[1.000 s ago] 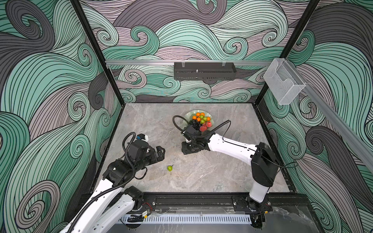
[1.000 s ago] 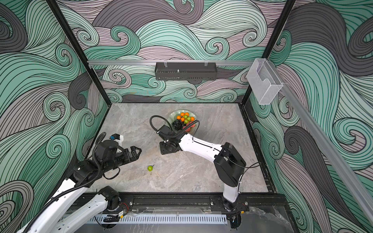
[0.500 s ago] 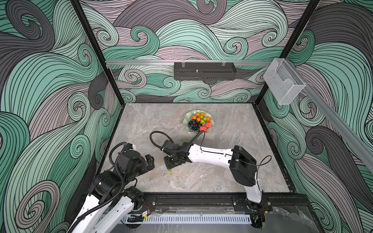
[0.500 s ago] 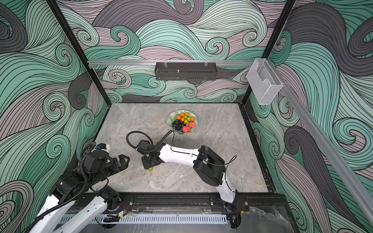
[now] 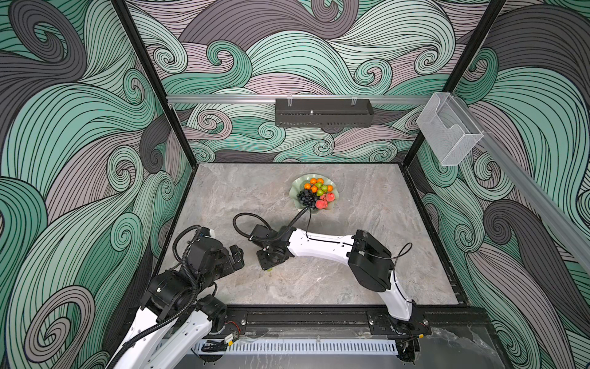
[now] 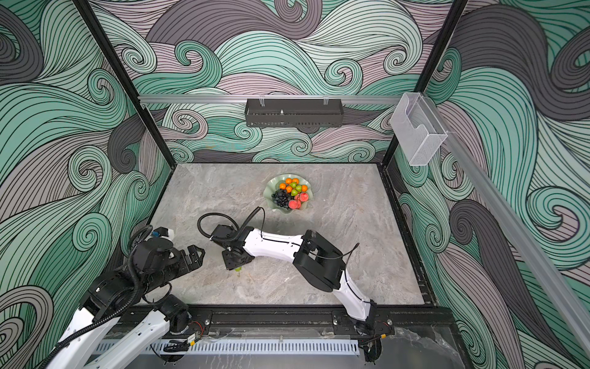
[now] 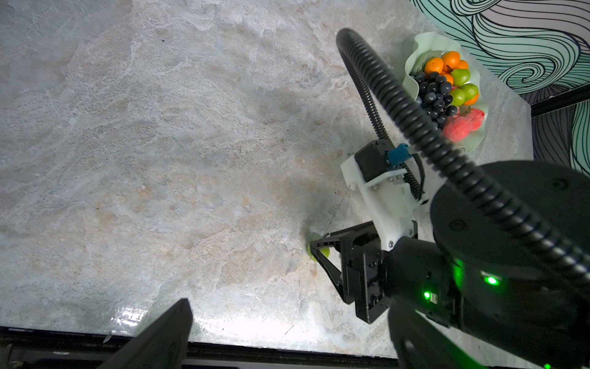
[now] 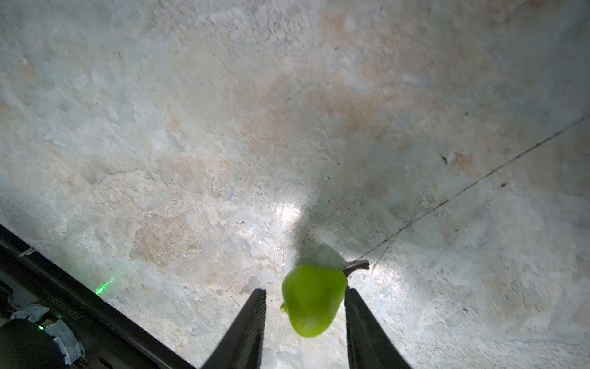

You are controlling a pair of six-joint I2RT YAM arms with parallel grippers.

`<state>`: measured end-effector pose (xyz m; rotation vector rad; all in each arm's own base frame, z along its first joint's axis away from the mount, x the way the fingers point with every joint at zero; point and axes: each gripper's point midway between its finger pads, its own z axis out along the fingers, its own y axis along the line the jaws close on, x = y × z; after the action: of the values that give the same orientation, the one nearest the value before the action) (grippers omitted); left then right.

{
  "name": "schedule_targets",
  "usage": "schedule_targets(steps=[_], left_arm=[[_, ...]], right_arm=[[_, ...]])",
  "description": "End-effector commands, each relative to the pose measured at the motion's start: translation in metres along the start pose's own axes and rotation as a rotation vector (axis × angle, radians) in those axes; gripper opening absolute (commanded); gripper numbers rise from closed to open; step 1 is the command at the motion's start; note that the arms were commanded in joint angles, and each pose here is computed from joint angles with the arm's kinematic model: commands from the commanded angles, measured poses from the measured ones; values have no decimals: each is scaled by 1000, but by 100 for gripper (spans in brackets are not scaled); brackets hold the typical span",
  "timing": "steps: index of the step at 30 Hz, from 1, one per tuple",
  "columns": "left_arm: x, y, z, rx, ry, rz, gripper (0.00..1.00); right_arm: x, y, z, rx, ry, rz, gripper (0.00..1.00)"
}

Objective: Place and organize the fake fruits in the fruit bowl
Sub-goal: 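Close the right gripper on the green pear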

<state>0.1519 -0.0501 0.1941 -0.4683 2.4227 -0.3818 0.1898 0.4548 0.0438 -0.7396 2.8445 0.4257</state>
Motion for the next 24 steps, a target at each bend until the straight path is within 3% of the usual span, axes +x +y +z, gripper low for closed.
schedule_targets(steps=[1, 14, 24], left_arm=[[-3, 3, -1, -21, -12, -5, 99], [-4, 2, 1, -20, -11, -2, 98], [-5, 0, 1, -14, -13, 0, 99]], right_arm=[[3, -3, 7, 27, 25, -11, 42], [9, -8, 18, 55, 62, -13, 41], [9, -8, 18, 57, 69, -13, 35]])
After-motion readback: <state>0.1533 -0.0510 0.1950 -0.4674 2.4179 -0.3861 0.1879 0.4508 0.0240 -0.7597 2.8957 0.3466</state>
